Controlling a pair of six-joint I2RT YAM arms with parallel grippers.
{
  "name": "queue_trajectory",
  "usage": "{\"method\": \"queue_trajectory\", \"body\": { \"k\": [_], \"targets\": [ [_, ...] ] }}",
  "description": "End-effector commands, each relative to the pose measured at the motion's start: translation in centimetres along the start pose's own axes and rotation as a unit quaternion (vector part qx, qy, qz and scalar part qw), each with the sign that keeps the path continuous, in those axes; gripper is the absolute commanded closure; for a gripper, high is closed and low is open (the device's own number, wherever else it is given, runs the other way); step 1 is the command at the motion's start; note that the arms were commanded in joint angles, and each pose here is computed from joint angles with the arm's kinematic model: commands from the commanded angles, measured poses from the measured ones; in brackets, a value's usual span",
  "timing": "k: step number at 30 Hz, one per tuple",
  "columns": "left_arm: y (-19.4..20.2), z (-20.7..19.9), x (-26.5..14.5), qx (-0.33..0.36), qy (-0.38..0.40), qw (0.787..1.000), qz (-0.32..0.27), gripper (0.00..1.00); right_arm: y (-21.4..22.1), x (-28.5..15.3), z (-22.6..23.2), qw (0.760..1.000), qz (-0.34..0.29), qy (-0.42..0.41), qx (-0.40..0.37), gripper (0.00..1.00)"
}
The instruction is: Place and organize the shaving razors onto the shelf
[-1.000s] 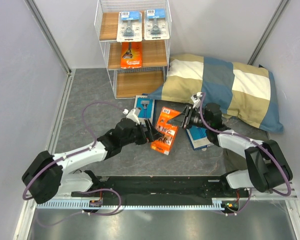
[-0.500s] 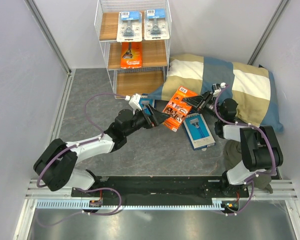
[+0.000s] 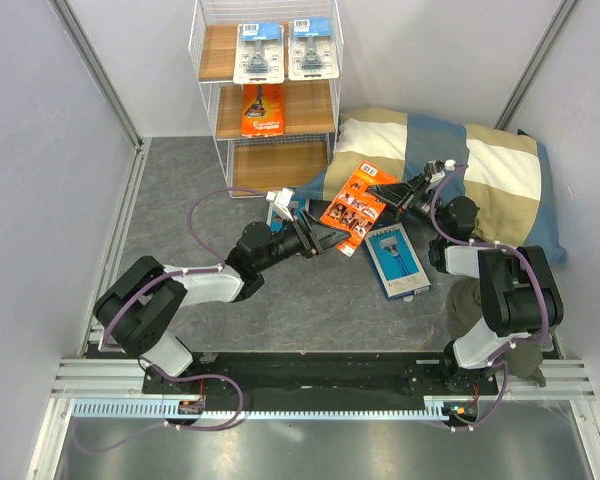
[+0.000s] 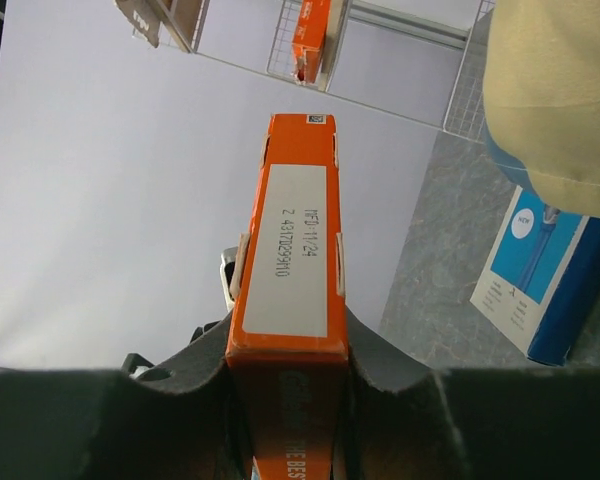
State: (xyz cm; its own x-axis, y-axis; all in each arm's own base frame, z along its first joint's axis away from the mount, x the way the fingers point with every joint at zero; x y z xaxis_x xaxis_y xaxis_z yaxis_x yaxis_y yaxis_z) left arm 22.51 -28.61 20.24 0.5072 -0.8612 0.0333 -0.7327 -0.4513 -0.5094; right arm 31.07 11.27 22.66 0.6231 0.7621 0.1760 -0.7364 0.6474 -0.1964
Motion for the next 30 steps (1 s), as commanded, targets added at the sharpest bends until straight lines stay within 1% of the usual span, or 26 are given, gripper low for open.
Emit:
{"method": "queue_trajectory", "body": {
  "k": [1,3,4,5,6,8,9,12,15,16,17,18,20,21,22,23,25,26,28,30],
  "targets": [
    [-0.4,-1.6,0.0,0.004,0.063,0.998,-0.011,0.32,-0.1,-0.1,3.5,0.994,0.005,-0.069,-0.080,0.87],
    [-0.4,-1.8,0.1,0.007,0.072,0.997,-0.010,0.35,0.1,-0.2,3.4,0.995,0.006,-0.066,-0.080,0.87],
    [-0.4,-1.8,0.2,0.007,0.075,0.997,-0.009,0.40,0.1,-0.3,3.3,0.995,0.007,-0.066,-0.079,0.87],
    [-0.4,-2.0,0.5,0.005,0.086,0.996,0.001,0.50,0.3,-0.4,3.1,0.995,0.008,-0.064,-0.077,0.87],
    [-0.2,-2.0,0.6,0.002,0.090,0.996,0.004,0.65,0.3,-0.4,3.1,0.995,0.008,-0.064,-0.076,0.86],
    [0.0,-2.0,0.7,-0.001,0.100,0.995,0.010,0.79,0.3,-0.5,3.0,0.995,0.009,-0.064,-0.076,0.84],
    [0.0,-2.0,0.8,-0.004,0.105,0.994,0.009,0.87,0.4,-0.5,3.2,0.995,0.010,-0.065,-0.076,0.83],
    [0.2,-1.7,0.6,-0.010,0.106,0.994,0.009,0.95,0.4,-0.5,3.2,0.995,0.009,-0.066,-0.079,0.74],
    [0.3,-1.6,0.5,-0.010,0.102,0.995,0.007,0.98,0.4,-0.5,3.2,0.995,0.009,-0.064,-0.081,0.54],
    [0.2,-1.7,0.4,-0.009,0.101,0.995,0.004,0.98,0.5,-0.6,3.2,0.995,0.010,-0.064,-0.081,0.43],
    [0.1,-1.7,0.4,-0.007,0.101,0.995,0.003,0.98,0.5,-0.6,3.2,0.995,0.008,-0.063,-0.083,0.38],
    [0.2,-1.7,0.4,-0.004,0.097,0.995,0.002,0.98,0.5,-0.7,3.2,0.994,0.007,-0.060,-0.086,0.26],
    [0.0,-1.8,0.3,-0.001,0.089,0.996,0.001,0.98,0.6,-0.8,3.5,0.994,0.005,-0.055,-0.091,0.16],
    [-0.1,-1.7,0.2,0.004,0.085,0.996,-0.003,0.98,0.7,-0.9,3.4,0.994,0.003,-0.050,-0.100,0.09],
    [0.0,-1.6,0.2,0.003,0.077,0.997,-0.002,0.98,0.7,-0.9,3.4,0.993,0.001,-0.047,-0.106,0.06],
    [-0.2,-1.8,0.0,0.005,0.077,0.997,-0.006,0.98,0.7,-1.0,3.5,0.994,0.001,-0.034,-0.103,0.04],
    [-0.4,-1.7,-0.1,0.008,0.069,0.997,-0.012,0.98,0.7,-1.0,3.5,0.992,-0.004,-0.021,-0.123,0.02],
    [-0.5,-1.8,-0.3,0.009,0.067,0.998,-0.015,0.98,0.8,-1.1,3.5,0.993,-0.003,-0.006,-0.119,0.02],
    [-0.6,-1.8,-0.6,0.009,0.059,0.998,-0.023,0.98,0.8,-1.2,3.5,0.990,-0.005,0.007,-0.140,0.02],
    [-0.9,-1.9,-1.0,0.010,0.055,0.998,-0.035,0.98,0.8,-1.4,3.4,0.989,-0.009,0.030,-0.142,0.02]
  ]
}}
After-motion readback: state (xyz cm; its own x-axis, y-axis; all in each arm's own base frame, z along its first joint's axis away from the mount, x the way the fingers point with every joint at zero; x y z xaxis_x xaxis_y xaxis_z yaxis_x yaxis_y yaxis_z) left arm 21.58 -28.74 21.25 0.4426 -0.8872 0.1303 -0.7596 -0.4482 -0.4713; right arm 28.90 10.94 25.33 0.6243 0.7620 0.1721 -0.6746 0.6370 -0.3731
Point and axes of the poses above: each gripper's point midway between its finger pads, its own x axis out along the fingers, its own z axis along the line the jaws close on, y = z × x, the point moved 9 cm from there along -x, back along the fingers, and after that the axes turned 2 degrees about x, right-handed, at the moved point
